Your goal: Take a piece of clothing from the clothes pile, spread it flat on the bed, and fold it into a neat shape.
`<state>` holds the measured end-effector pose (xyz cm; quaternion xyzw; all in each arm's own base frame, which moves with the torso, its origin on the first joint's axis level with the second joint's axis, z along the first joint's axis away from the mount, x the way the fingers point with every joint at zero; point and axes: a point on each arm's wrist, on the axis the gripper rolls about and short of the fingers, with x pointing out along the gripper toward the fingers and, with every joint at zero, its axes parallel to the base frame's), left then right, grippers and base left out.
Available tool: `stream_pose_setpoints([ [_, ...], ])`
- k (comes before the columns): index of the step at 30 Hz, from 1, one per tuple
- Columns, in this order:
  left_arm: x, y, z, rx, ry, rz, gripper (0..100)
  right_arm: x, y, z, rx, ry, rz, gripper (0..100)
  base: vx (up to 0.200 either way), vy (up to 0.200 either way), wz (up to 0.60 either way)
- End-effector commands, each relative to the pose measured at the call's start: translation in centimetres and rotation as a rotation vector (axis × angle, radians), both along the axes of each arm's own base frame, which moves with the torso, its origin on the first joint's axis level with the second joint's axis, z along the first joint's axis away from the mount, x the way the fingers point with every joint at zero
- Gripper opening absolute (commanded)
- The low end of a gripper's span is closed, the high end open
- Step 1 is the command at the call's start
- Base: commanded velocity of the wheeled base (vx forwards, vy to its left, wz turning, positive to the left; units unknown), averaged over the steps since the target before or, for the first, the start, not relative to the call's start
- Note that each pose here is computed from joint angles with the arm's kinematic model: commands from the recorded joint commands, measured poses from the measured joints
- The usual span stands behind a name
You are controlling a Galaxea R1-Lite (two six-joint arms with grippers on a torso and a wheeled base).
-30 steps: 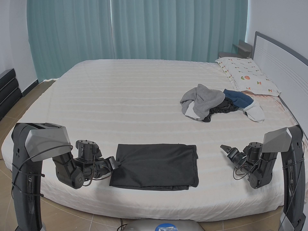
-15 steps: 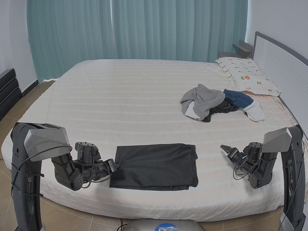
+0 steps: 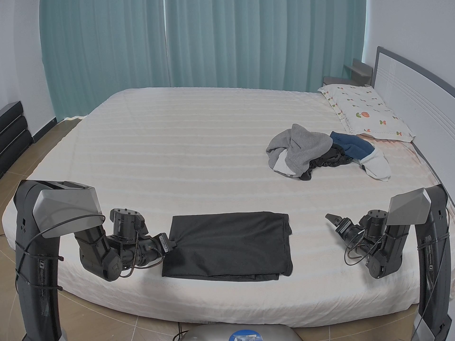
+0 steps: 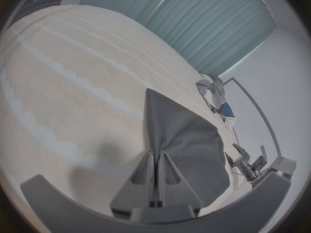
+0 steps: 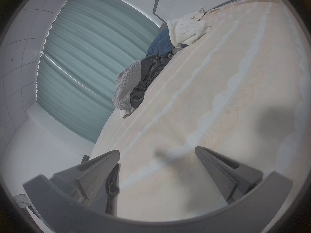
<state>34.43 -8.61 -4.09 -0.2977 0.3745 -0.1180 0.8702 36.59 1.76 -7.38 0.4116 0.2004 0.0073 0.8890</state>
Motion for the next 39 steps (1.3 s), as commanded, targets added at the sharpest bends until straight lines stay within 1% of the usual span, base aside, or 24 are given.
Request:
stream_pose_setpoints([
  [1, -0.2, 0.0, 0.2, 0.0, 0.0, -0.002, 0, 0.0, 0.0, 0.1, 0.001, -0.015, 0.001, 100, 0.0, 0.2, 0.0],
  [7, -0.1, 0.0, 0.3, -0.004, -0.004, 0.002, 0, 0.1, 0.0, 0.2, 0.002, -0.018, -0.001, 100, 0.0, 0.2, 0.0],
  [13, -0.1, 0.0, 0.5, -0.024, 0.002, 0.018, 0, 0.1, 0.0, 0.3, 0.004, -0.021, 0.0, 100, 0.0, 0.2, 0.0],
  [19, -0.1, 0.0, 0.5, -0.024, 0.004, 0.018, 0, -0.1, 0.5, 0.9, 0.031, -0.021, -0.002, 100, 0.0, 0.2, 0.0],
  [22, -0.1, 0.0, 0.4, -0.023, 0.005, 0.018, 0, -0.1, 0.6, 1.0, 0.042, -0.022, -0.012, 100, 0.0, 0.2, 0.0],
  [33, -0.1, 0.0, 0.4, -0.022, 0.005, 0.017, 0, 0.0, 0.6, 1.2, 0.042, -0.029, -0.042, 100, 0.0, 0.2, 0.0],
  [36, -0.3, 0.0, 0.4, -0.02, 0.012, 0.016, 0, -0.2, 1.8, 1.8, 0.031, -0.039, -0.058, 100, 0.0, 0.2, 0.0],
  [39, -0.4, 0.0, 0.4, -0.018, 0.011, 0.017, 0, -0.3, 2.9, 2.0, 0.053, -0.04, -0.081, 100, 0.0, 0.2, 0.0],
])
